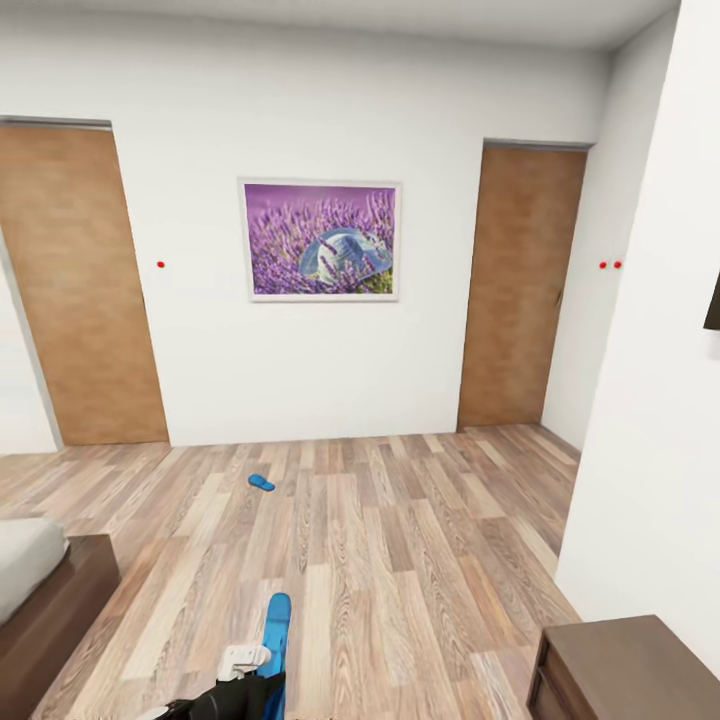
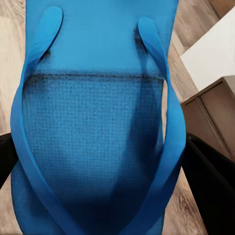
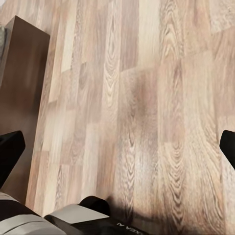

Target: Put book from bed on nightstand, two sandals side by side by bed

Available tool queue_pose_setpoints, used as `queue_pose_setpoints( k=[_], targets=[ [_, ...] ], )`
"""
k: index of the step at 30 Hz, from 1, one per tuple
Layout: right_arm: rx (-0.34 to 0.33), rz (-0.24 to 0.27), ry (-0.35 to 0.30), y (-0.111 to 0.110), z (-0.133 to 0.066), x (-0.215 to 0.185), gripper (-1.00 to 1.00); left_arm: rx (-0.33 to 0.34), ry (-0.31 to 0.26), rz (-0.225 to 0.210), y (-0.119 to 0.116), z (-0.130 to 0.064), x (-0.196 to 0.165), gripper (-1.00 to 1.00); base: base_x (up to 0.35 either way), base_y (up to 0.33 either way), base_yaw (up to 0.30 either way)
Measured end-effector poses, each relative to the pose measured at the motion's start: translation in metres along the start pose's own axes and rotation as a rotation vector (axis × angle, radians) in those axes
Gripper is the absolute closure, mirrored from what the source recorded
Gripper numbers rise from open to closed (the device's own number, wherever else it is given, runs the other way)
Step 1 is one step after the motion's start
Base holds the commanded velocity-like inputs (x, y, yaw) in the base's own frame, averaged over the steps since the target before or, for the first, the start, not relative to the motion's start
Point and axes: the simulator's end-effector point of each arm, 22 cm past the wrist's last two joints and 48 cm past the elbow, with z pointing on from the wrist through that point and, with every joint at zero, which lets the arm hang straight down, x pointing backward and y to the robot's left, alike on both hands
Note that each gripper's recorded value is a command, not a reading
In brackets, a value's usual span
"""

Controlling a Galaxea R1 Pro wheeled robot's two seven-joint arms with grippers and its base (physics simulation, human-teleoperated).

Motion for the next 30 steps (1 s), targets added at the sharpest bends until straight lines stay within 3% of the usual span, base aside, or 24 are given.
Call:
queue_pose_setpoints(
  k=[30],
  targets=[
    [0.004,0.004,0.009,-0.002,0.000,0.003,-1.00,0.003,0.030,-0.024,-0.004,0.005,0.017,1.00,0.000,0.000,0.272]
  ],
)
